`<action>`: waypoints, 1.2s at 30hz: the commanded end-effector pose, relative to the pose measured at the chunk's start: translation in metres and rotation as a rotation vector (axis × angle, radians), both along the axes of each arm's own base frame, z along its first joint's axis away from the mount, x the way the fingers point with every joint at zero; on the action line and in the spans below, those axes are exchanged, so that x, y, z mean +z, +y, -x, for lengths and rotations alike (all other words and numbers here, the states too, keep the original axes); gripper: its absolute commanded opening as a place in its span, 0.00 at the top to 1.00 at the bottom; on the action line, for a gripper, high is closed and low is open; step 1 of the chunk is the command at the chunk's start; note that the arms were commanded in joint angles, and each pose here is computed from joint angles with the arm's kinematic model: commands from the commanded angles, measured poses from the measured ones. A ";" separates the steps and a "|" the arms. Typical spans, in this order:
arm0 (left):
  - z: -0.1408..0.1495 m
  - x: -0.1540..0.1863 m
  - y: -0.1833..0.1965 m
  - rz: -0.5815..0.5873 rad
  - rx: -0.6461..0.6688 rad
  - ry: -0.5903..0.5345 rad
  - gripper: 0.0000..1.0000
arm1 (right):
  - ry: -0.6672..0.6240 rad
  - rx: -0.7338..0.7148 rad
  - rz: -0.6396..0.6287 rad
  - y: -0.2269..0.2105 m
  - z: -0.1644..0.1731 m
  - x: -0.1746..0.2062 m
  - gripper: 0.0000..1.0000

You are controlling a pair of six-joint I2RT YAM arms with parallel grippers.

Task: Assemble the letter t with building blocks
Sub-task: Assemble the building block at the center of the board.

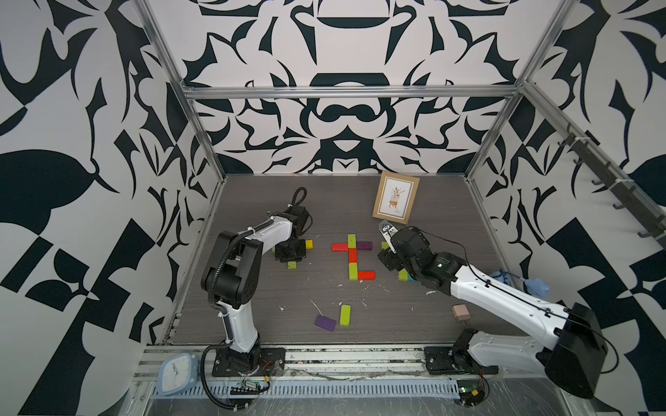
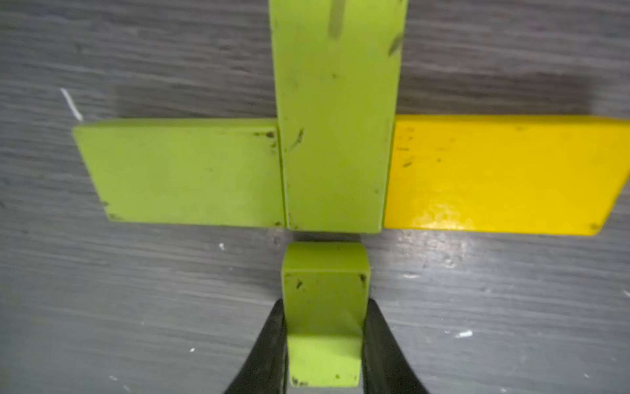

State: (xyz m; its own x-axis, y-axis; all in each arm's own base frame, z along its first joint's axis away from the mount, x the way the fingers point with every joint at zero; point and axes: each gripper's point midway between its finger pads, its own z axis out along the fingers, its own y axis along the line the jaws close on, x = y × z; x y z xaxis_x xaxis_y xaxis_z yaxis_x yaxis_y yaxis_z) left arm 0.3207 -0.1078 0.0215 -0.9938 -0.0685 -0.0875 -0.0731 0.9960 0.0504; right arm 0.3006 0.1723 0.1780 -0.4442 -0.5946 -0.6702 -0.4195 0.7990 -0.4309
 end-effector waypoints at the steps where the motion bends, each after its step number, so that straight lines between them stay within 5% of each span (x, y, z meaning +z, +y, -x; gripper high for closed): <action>1: -0.003 0.000 -0.001 0.016 0.007 0.009 0.82 | -0.054 -0.006 -0.042 0.003 -0.004 0.022 0.01; 36: -0.013 -0.010 -0.001 0.045 0.030 0.022 0.79 | -0.044 -0.006 -0.020 0.005 -0.007 0.016 0.00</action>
State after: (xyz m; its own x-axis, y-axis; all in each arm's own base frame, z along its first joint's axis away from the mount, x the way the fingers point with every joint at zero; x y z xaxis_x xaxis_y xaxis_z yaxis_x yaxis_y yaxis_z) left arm 0.3323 -0.1105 0.0208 -0.9926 -0.0875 -0.0847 -0.0880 0.9961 0.0026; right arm 0.3007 0.1724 0.1779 -0.4440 -0.5952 -0.6697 -0.4195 0.7986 -0.4317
